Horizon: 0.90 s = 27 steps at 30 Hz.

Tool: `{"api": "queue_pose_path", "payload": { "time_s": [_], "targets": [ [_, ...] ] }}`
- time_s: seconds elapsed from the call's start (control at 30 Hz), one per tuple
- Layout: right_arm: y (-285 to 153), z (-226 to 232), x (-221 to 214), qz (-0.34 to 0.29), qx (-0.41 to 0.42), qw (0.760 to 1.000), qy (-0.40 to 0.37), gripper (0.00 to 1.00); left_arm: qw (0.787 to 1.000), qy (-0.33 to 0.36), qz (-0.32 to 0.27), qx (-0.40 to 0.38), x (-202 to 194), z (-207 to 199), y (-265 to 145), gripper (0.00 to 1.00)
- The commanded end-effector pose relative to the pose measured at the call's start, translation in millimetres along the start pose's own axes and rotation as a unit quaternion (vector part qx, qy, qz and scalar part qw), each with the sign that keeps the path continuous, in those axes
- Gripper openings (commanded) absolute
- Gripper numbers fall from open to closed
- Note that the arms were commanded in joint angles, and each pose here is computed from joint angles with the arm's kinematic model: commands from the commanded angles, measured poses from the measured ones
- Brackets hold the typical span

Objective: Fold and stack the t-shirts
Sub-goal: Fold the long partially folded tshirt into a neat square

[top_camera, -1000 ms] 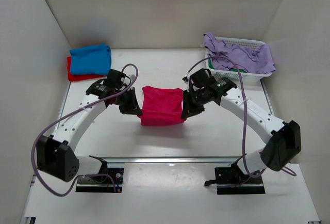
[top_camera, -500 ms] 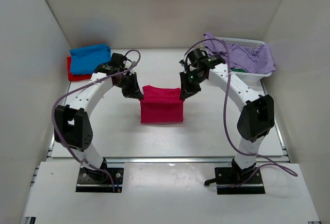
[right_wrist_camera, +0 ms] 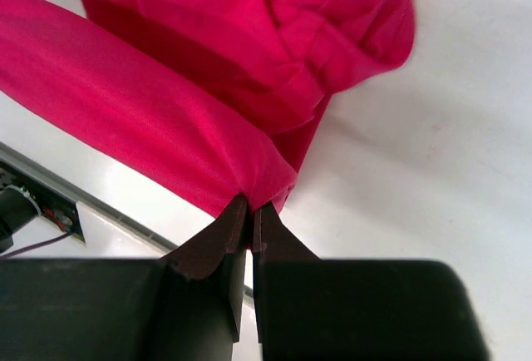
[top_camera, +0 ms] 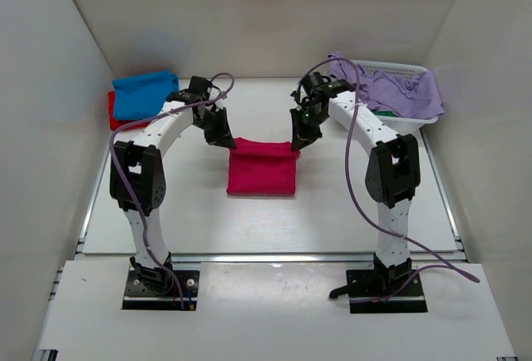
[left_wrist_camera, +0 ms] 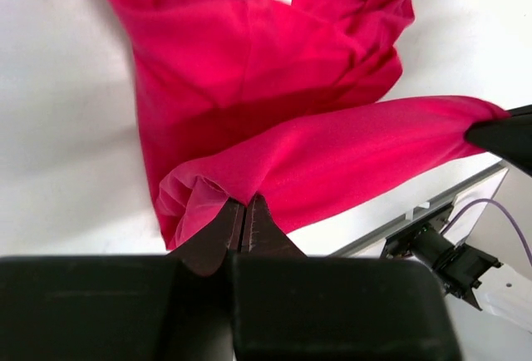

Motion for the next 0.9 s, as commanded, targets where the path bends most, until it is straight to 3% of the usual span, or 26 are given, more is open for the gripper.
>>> {"api": "queue_pose_path", "payload": {
  "time_s": [0.0, 0.3, 0.57, 0.6, 0.67, 0.73, 0.87],
  "targets": [
    [-3, -10, 16, -0.021, -0.017, 1.0, -0.004, 0.0, 0.999, 0.012, -0.031, 0.003, 21, 8, -7, 0.06],
    [23, -19, 48, -0.032, -0.024, 0.999, 0.0, 0.01, 1.0, 0.003, -0.018, 0.019, 37, 26, 20, 0.07],
    [56, -17, 76, -0.068, -0.062, 0.996, -0.007, 0.0, 0.998, -0.01, -0.063, 0.029, 45, 41, 41, 0.13],
    [60, -17, 78, -0.083, -0.077, 0.994, -0.009, 0.02, 0.997, -0.015, -0.071, 0.028, 46, 43, 43, 0.24],
    [65, -16, 82, -0.102, -0.086, 0.991, -0.012, 0.14, 0.996, -0.021, -0.088, 0.027, 49, 46, 46, 0.32],
    [63, -8, 85, -0.129, -0.083, 0.988, -0.02, 0.2, 0.993, -0.029, -0.113, 0.026, 56, 50, 45, 0.37],
    [51, 0, 100, -0.188, -0.058, 0.98, -0.02, 0.24, 0.986, -0.051, -0.156, 0.019, 64, 54, 40, 0.39]
  ]
}}
Point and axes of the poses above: each gripper's point midway between its finger pads, its own y axis out along the fingers, its own z axis along the line the jaws close on, x = y × z, the point moved 9 cm from there along -y, back along the fingers, and after that the axes turned 14 degrees about y, right-handed, at the moved point
